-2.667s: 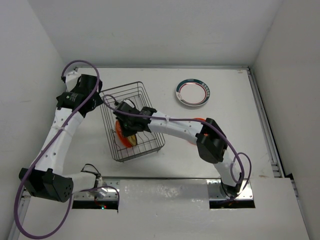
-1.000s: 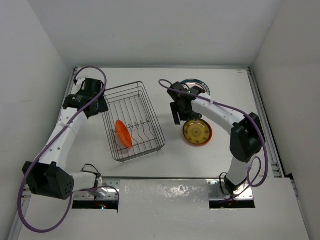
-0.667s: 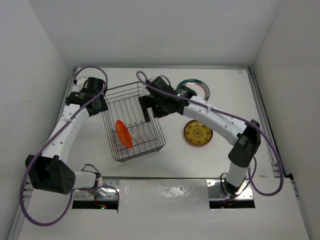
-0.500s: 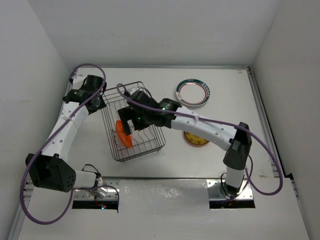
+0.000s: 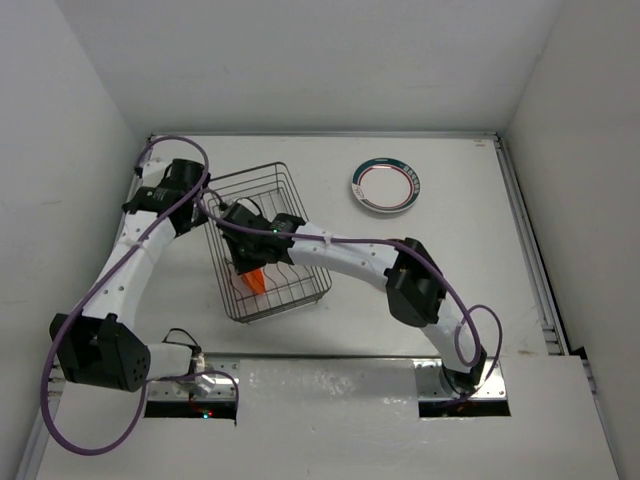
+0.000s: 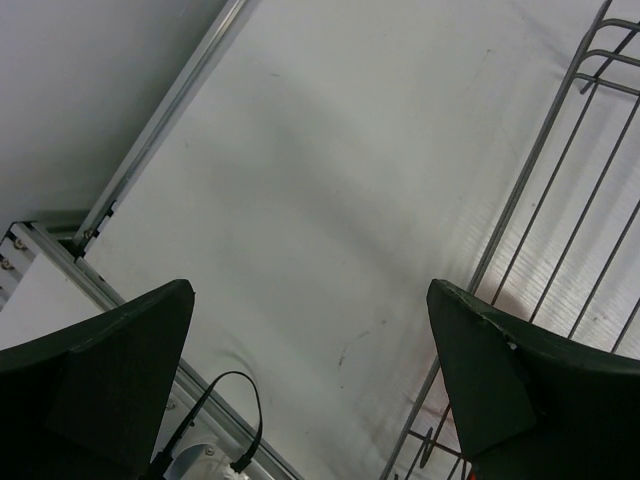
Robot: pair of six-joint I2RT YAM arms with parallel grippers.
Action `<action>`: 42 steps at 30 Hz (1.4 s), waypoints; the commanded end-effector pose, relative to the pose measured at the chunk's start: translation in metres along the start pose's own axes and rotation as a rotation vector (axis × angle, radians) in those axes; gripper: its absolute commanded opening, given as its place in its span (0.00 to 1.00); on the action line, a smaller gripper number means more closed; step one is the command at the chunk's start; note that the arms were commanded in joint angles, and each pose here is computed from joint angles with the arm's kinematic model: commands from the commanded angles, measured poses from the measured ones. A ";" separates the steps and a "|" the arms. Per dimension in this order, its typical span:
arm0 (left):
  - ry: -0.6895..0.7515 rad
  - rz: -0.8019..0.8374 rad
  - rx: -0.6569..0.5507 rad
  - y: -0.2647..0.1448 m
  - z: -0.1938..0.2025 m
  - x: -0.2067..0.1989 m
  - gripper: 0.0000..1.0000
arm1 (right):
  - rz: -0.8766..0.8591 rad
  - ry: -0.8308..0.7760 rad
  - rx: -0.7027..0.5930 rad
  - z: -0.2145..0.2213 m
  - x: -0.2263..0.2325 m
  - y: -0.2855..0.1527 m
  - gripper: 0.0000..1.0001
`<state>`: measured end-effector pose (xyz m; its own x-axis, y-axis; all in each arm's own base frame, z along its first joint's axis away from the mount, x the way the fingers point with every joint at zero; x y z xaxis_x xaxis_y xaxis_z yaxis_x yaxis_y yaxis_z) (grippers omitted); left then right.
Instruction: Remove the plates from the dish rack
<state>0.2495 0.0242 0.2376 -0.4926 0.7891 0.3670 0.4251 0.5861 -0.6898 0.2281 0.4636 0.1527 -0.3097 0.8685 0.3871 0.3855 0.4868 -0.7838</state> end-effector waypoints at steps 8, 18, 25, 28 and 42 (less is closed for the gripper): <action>-0.013 0.002 -0.045 -0.002 -0.005 0.009 1.00 | -0.191 0.051 -0.153 -0.034 0.036 -0.061 0.03; 0.005 0.025 -0.048 0.000 -0.011 0.004 1.00 | -0.253 0.194 -0.343 -0.075 0.025 -0.165 0.00; 0.044 0.037 -0.041 0.003 -0.014 0.000 1.00 | 0.120 0.242 -0.429 -0.094 -0.093 -0.198 0.00; 0.050 0.074 -0.037 0.003 -0.014 -0.005 1.00 | 0.337 0.204 -0.355 -0.085 -0.157 -0.187 0.00; 0.102 0.176 -0.016 0.005 -0.008 -0.018 1.00 | 0.567 0.155 -0.115 -0.014 -0.269 -0.118 0.02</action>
<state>0.2611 0.0126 0.2277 -0.3281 0.8864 0.3265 0.4817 0.4543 -0.7494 0.2635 0.1676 0.1455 0.1151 0.9927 -0.0369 0.4940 -0.0895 -0.8648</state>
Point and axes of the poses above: each gripper's point midway between its finger pads, its own y axis out along the fingers, its own x axis along the line the jaws close on, z = x × y, the point moved 6 cm from there along -y, back along the fingers, and after that the axes turned 14 degrees about y, right-handed, at the moved point
